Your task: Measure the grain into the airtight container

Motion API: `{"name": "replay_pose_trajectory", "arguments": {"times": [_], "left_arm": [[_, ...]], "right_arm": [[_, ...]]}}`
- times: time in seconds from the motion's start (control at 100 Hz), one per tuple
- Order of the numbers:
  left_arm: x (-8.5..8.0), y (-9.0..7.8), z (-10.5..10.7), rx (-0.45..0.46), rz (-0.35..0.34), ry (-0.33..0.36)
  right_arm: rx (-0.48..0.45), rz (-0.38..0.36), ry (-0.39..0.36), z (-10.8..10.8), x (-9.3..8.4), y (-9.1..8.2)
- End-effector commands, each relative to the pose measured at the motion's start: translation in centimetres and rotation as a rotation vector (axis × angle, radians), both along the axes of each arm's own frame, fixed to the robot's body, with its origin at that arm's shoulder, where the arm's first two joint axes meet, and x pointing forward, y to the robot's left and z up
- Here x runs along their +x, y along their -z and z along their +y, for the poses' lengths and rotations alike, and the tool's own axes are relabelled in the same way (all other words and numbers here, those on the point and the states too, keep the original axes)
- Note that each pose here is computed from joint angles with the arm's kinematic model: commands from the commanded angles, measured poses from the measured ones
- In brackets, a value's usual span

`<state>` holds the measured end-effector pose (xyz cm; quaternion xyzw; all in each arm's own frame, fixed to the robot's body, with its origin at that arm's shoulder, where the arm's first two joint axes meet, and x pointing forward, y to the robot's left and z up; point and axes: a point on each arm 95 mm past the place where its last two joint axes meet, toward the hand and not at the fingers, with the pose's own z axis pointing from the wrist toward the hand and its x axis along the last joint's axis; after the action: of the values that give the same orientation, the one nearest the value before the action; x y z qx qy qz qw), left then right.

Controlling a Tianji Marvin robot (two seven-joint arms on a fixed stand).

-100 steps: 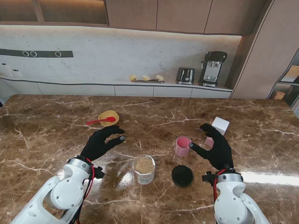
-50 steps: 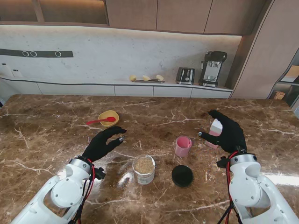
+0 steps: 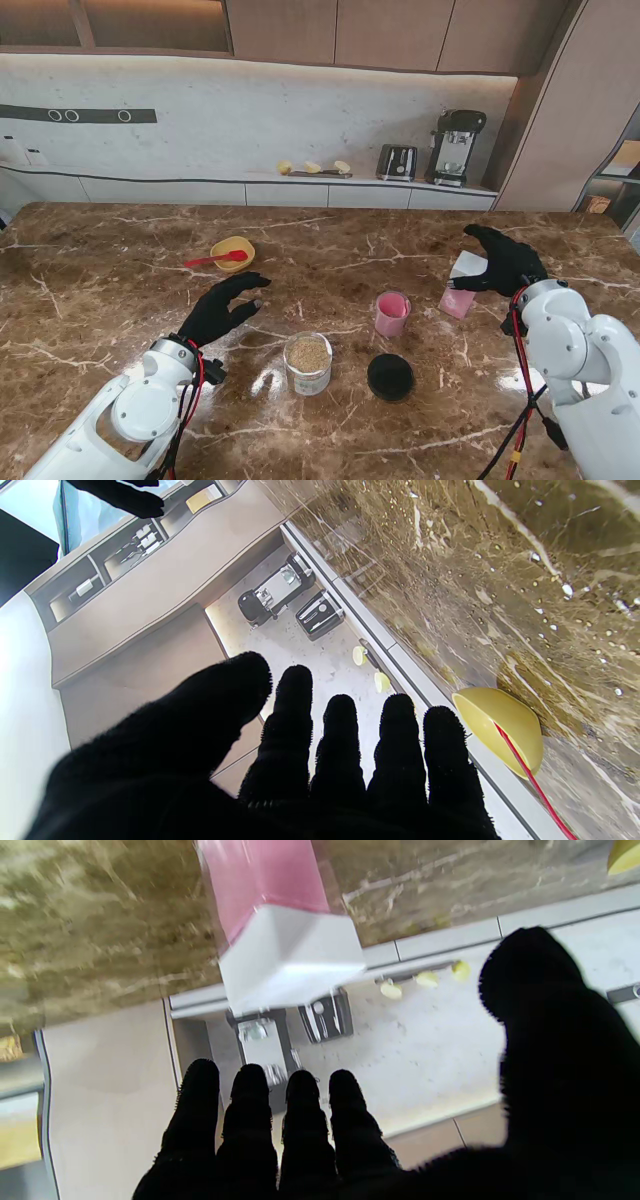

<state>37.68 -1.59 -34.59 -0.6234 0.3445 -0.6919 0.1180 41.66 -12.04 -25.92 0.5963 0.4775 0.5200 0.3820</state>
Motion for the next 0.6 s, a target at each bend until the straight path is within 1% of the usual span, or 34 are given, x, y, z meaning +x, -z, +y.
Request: {"name": "replay_pose_trajectory", "arguments": {"times": [0.0, 0.2, 0.28, 0.38, 0.44, 0.59], "left_arm": [[-0.2, 0.3, -0.1, 0.001, 0.013, 0.004], [-0.2, 0.1, 0.2, 0.01, 0.018, 0.009], [-0.1, 0.1, 0.3, 0.013, 0.016, 0.01], [-0.2, 0.1, 0.3, 0.013, 0.017, 0.009], [-0.2, 0.2, 0.4, 0.014, 0.021, 0.009], [-0.3, 0.2, 0.5, 0.018, 0.029, 0.008]], "right_arm": [[-0.015, 0.054, 0.02, -0.9, 0.6, 0.3], [-0.067, 0.164, 0.006, -1.4, 2.4, 0.8], [-0.079, 0.192, 0.002, -1.5, 3.1, 1.2], [-0.132, 0.234, -0.015, -1.5, 3.7, 1.5], [-0.146, 0.257, -0.028, -1.5, 4.1, 1.7], [-0.182, 0.299, -0.054, -1.3, 4.9, 2.4]]}}
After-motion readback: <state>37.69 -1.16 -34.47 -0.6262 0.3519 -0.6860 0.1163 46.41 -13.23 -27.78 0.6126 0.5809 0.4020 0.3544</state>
